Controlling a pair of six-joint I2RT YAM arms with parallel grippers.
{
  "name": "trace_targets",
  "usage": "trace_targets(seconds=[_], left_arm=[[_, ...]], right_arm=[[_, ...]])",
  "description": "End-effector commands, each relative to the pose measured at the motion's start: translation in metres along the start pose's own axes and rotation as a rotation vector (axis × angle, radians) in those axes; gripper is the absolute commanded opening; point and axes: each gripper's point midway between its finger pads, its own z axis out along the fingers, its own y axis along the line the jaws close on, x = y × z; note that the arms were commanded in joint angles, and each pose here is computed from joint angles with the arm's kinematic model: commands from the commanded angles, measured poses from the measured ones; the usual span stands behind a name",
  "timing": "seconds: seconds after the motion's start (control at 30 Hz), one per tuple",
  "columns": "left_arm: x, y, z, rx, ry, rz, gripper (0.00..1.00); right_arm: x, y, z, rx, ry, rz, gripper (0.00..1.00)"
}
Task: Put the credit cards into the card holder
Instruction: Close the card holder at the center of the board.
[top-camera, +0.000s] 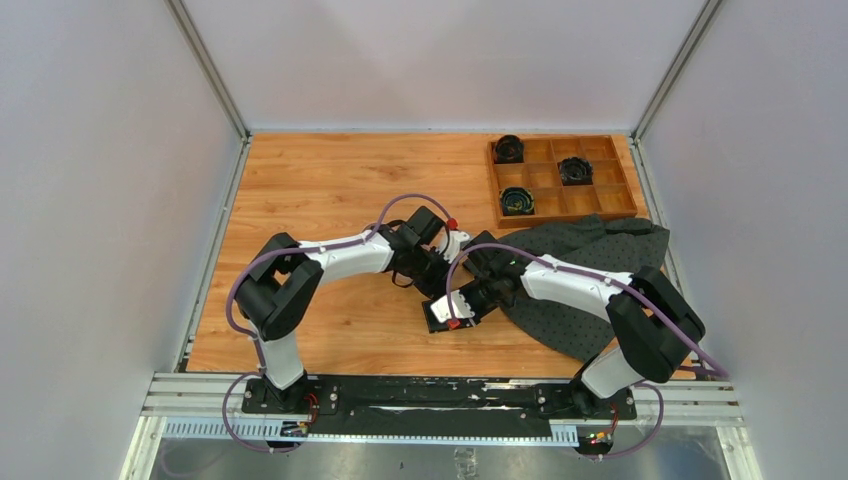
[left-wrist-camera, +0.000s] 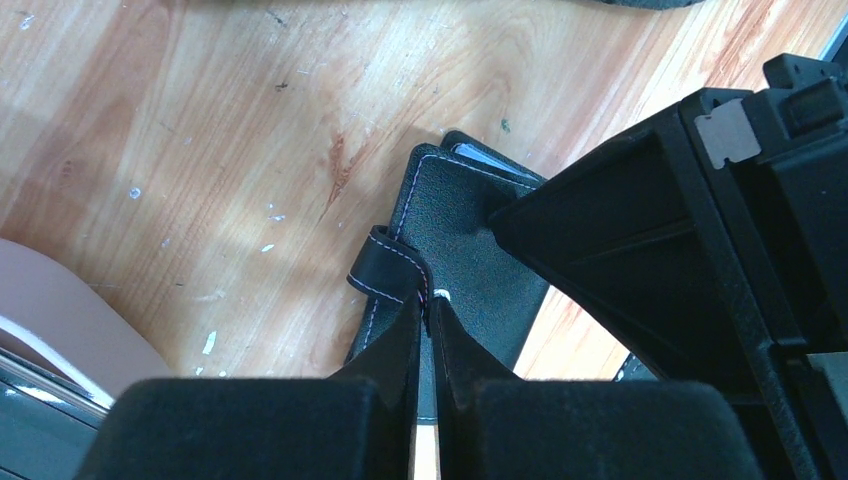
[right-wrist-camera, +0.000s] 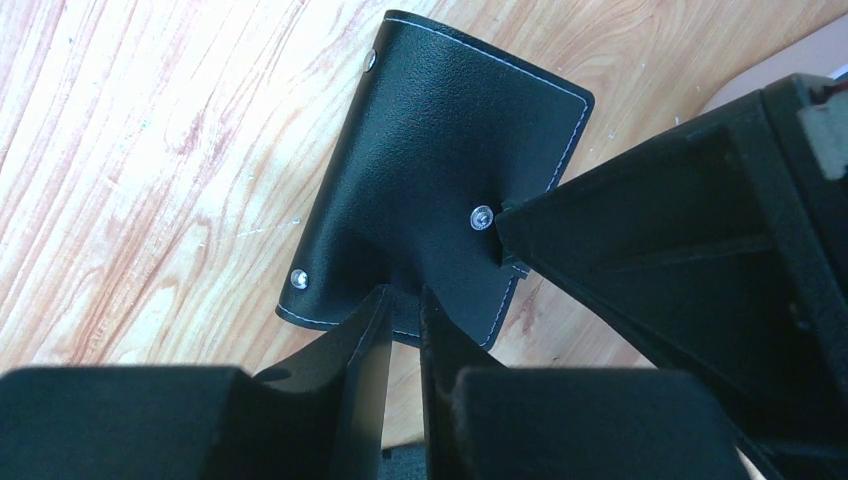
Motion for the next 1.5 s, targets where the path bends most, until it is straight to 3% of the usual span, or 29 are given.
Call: trace_targets(seconds=[0.0,0.7,1.1,1.33,1.47], left_arm=[[0.025,0.006,0.009,-0.035,0.103,0.000,0.05],[0.028,-0.001,0.004,-0.056,0.148,0.046,0.14],[0.016,-0.014,0.001,0.026,0.084,0.028,0.30],[0.003,-0.019,-0.021,0.046,-0.028,-0.012,0.46],[0.003,-0.014,-0.029,0.008,-0.074,-0.014,0.49]], right_arm=[[0.010,0.013,0.009,-0.055,0.049,0.023,0.19],[0.008,0.014,0.009,-0.060,0.041,0.037,0.17],[0.003,0.013,0.007,-0.052,0.025,0.054,0.17],[0.002,0.013,0.005,-0.046,0.023,0.065,0.17],[0.002,0.013,0.005,-0.047,0.021,0.069,0.17]])
